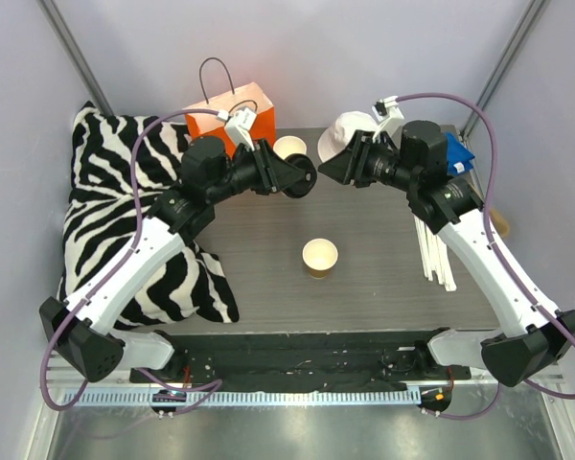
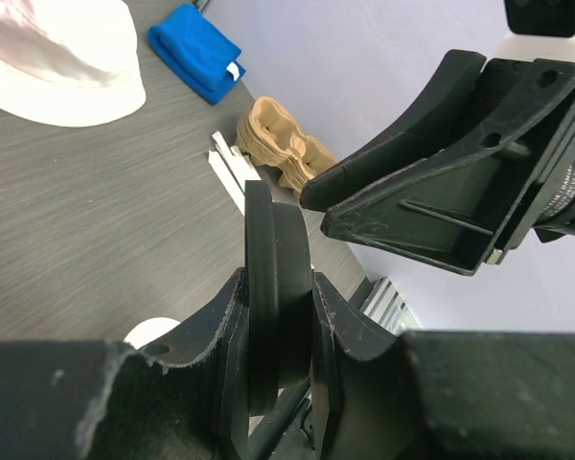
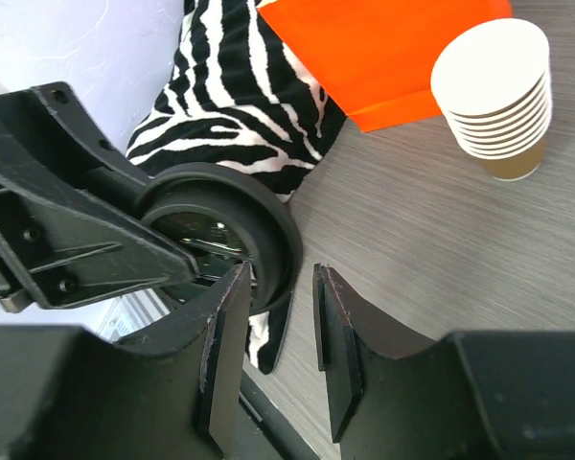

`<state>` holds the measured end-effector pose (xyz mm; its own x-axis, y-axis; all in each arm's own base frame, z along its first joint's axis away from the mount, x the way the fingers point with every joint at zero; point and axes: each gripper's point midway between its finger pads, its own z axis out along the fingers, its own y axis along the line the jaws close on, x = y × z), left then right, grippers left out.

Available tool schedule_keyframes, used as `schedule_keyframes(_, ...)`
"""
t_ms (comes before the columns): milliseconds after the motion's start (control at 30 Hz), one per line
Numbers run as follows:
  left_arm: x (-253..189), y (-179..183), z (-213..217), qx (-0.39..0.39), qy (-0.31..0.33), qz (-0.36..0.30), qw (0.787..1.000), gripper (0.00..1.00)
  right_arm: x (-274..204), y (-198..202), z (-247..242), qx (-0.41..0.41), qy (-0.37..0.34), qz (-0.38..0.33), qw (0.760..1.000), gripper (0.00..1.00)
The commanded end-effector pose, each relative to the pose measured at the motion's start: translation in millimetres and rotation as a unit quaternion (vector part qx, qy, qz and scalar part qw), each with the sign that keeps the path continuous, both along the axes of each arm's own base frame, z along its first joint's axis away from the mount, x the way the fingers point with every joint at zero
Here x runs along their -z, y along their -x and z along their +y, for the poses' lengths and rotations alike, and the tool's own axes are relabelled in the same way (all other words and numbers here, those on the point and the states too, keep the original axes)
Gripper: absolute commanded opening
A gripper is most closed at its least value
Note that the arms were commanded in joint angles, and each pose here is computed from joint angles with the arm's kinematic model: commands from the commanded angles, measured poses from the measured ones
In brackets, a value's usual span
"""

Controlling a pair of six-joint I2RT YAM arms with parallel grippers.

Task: Pack the takeout coffee

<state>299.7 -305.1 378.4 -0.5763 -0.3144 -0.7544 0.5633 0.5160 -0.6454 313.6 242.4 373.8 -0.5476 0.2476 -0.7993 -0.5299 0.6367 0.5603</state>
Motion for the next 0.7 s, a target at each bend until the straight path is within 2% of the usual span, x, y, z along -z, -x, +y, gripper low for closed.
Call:
schedule_keyframes(0, -12, -4, -1, -0.003, 0.017, -0.01, 1.0, 0.0, -13, 7, 5, -0.016, -0.021, -0.013, 1.0, 0.41)
schedule_keyframes(333, -12, -4, -3, 0.0, 0.028, 0.002, 1.0, 0.0, 8, 9, 17, -0.035, -0.023, 0.016, 0.999, 0.39)
schedule_keyframes(467, -8, -3, -4, 0.002, 0.029, 0.01, 1.0, 0.0, 9, 12, 22, -0.041, -0.017, 0.004, 0.999, 0.34)
schedule_keyframes(667, -8, -2, -6, 0.007, 0.035, 0.014, 0.999, 0.0, 10, 8, 21, -0.029, -0.013, 0.002, 0.999, 0.32)
